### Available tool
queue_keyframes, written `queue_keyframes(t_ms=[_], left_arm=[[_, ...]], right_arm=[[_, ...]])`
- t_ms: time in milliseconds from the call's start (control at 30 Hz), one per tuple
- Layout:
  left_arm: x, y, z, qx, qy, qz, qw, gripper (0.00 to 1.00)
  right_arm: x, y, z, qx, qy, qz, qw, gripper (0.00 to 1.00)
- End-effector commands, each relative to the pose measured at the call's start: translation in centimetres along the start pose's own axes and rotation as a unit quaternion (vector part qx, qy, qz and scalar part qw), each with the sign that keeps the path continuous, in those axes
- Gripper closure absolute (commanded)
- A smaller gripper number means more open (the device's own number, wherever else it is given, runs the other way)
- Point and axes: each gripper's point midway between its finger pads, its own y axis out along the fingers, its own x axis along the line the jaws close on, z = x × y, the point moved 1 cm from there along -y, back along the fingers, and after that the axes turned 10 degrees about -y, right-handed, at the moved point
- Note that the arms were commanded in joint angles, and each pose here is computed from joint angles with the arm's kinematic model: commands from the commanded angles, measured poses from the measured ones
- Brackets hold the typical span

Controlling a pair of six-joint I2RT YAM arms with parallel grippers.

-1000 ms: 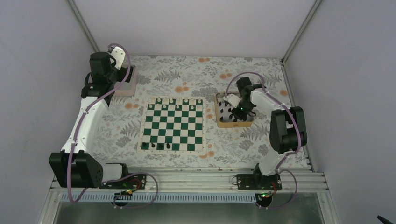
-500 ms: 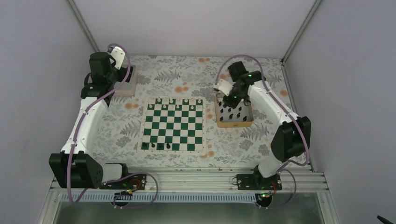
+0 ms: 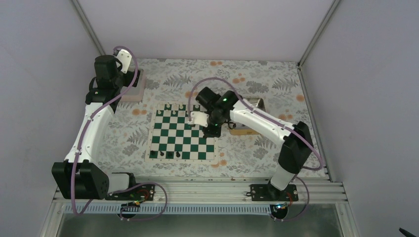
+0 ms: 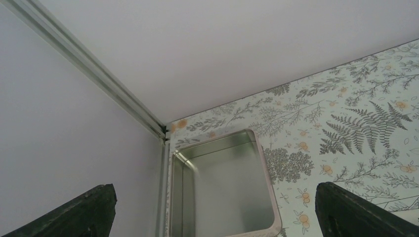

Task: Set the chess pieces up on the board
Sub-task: Place the chess piece on the chessboard.

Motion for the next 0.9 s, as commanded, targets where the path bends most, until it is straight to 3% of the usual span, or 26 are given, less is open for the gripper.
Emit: queue_keyframes(t_ms=[0,433,867], left_arm=[[1.0,-0.8,-1.3,-0.019,-0.01,-0.019,1.0,0.0],[1.3,-0.9,-1.0,-0.019,-0.005,-0.029,0.999,0.0],[1.0,-1.0,-0.4,-0.018,0.003,-0.024,1.0,0.0]], right_arm=[[1.3,1.7,-3.3,-0.016,-0.029,-0.011,0.999,0.96],[4.0,7.7,-8.2,0.01,-0.096,-0.034,0.995,0.96],[5.3,11.2,-7.7,0.059,-0.106,-0.071,0.99,0.96]])
